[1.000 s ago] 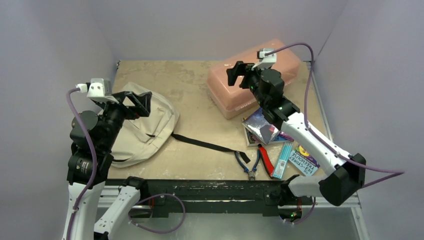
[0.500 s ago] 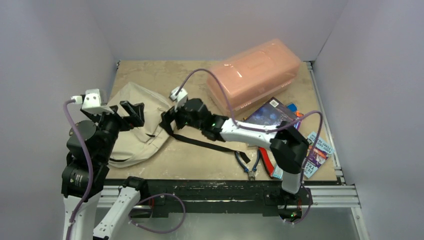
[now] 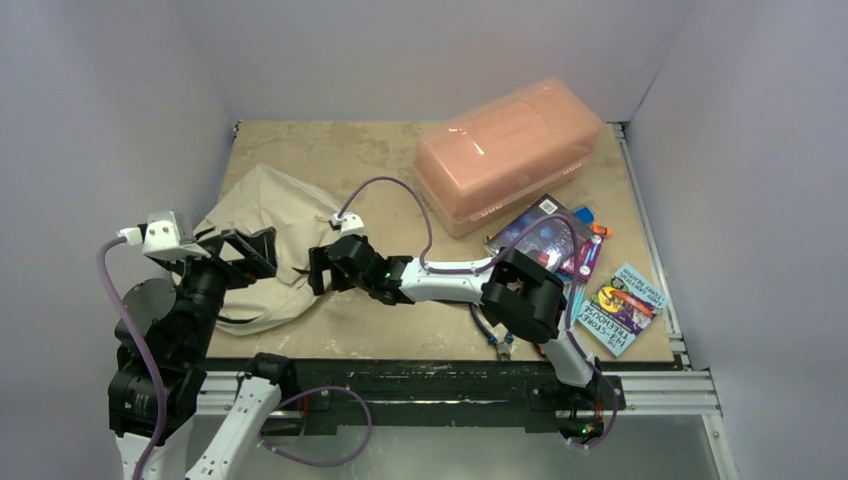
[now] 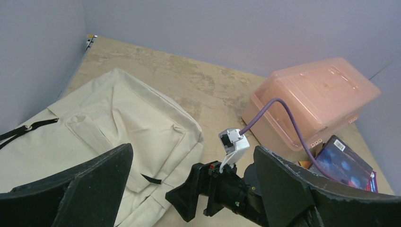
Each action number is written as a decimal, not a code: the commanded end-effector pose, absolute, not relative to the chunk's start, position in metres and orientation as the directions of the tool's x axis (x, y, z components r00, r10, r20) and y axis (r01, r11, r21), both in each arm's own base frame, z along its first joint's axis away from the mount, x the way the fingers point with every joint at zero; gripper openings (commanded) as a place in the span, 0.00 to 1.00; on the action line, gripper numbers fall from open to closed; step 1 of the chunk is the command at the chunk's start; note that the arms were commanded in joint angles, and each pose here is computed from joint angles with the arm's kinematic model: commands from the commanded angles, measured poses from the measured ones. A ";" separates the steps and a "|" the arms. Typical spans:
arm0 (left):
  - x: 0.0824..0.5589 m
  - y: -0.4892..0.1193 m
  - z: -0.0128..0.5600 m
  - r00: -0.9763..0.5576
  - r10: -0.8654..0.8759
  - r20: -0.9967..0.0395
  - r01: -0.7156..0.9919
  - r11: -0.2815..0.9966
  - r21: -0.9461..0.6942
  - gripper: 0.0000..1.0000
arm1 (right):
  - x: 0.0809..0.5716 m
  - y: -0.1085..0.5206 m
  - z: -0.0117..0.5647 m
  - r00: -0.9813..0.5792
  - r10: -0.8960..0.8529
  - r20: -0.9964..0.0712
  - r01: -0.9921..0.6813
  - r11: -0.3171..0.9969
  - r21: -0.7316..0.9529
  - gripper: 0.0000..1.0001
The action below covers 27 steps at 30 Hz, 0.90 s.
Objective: Pack the student bag
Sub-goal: Adjust the student bag at the center of the board.
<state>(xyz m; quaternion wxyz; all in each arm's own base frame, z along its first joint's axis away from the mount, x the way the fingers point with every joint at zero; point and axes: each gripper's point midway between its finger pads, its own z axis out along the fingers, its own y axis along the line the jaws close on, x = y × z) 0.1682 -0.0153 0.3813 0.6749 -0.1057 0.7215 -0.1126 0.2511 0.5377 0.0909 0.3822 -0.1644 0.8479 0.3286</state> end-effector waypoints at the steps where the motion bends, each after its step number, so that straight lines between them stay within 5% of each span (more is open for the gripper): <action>1: 0.168 -0.014 0.385 -0.067 -0.309 -0.949 -0.008 0.951 -0.310 0.99 | 0.253 0.533 0.096 -0.722 0.155 -0.674 -0.326 0.784 0.529 0.89; 14: 0.172 -0.026 0.376 -0.116 -0.337 -0.935 0.028 0.939 -0.342 0.97 | 0.296 0.551 0.071 -0.675 0.243 -0.697 -0.254 0.810 0.528 0.69; 20: 0.169 -0.024 0.371 -0.133 -0.319 -0.939 0.016 0.946 -0.323 0.97 | 0.340 0.535 0.085 -0.570 0.284 -0.771 -0.225 0.849 0.479 0.20; 24: 0.167 -0.022 0.373 -0.132 -0.304 -0.943 0.015 0.951 -0.309 0.97 | 0.377 0.512 0.100 -0.528 0.318 -0.788 -0.195 0.857 0.477 0.02; 27: 0.169 -0.022 0.371 -0.144 -0.297 -0.944 0.013 0.953 -0.302 0.97 | 0.397 0.500 0.112 -0.493 0.333 -0.804 -0.203 0.854 0.479 0.00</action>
